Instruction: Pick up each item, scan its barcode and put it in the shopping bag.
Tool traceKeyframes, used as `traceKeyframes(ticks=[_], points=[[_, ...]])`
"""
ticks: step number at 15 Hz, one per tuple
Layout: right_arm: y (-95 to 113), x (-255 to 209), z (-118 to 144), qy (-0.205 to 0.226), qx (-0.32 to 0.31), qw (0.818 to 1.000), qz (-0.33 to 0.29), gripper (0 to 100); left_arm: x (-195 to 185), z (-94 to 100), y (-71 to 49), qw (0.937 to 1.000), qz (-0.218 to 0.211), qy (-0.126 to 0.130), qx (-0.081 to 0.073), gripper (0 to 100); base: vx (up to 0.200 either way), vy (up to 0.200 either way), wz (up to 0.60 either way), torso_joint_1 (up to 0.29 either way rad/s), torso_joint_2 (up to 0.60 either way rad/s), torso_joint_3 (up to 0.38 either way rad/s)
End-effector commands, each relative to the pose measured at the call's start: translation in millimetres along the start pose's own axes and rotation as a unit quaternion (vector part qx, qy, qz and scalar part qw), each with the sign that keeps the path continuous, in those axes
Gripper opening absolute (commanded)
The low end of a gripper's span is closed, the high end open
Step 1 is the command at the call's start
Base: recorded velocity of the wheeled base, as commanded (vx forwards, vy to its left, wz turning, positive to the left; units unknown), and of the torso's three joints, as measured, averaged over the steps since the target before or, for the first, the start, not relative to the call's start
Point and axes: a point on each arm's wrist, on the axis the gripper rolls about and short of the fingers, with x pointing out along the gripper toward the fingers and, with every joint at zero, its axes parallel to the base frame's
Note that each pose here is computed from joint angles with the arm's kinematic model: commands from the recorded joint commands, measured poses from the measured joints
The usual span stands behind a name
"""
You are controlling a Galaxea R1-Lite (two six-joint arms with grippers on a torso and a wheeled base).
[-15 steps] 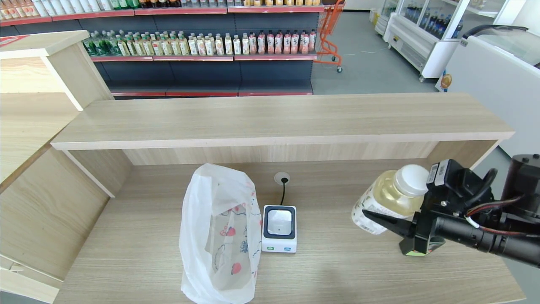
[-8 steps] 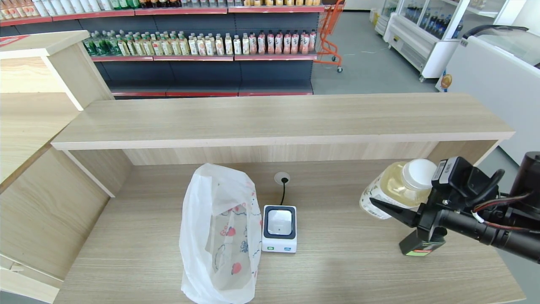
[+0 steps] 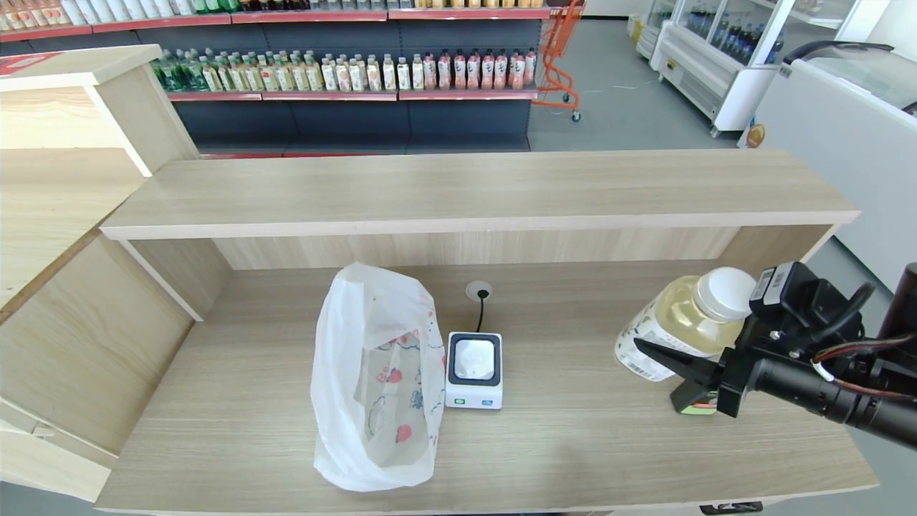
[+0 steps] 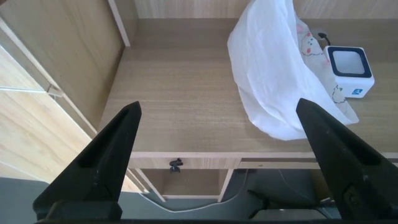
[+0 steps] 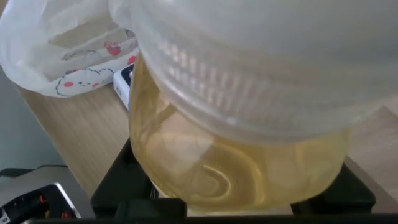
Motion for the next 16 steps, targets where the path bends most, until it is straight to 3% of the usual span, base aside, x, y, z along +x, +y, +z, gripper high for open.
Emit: traceKeyframes(ticks=[1, 4, 8, 10, 16], points=[[0.4, 0.3, 0.2, -0.001, 0.012, 1.000, 0.001, 0, 0.0, 0.0, 0.0, 1.0000, 0.000, 0.000, 0.000, 100, 0.000, 0.000, 0.00, 0.000, 0.00, 0.000], [0.3, 0.3, 0.2, -0.001, 0.056, 0.998, 0.001, 0, 0.1, 0.0, 0.0, 1.0000, 0.000, 0.001, 0.000, 100, 0.000, 0.000, 0.00, 0.000, 0.00, 0.000], [0.6, 2.2, -1.8, 0.002, 0.105, 0.994, 0.006, 0, 0.0, 0.0, 0.0, 1.0000, 0.000, 0.000, 0.000, 100, 0.000, 0.200, 0.00, -0.001, 0.00, 0.004], [1.0, 3.8, -3.1, -0.002, 0.106, 0.994, 0.021, 0, 0.0, 0.0, 0.0, 1.0000, 0.000, 0.000, -0.001, 100, 0.000, 0.200, 0.00, 0.022, 0.02, -0.002], [-0.3, 31.5, -36.0, 0.046, 0.073, 0.995, 0.050, 0, 0.0, 0.0, 0.0, 1.0000, 0.000, 0.000, 0.000, 100, 0.000, 0.000, 0.00, 0.000, 0.00, 0.000]])
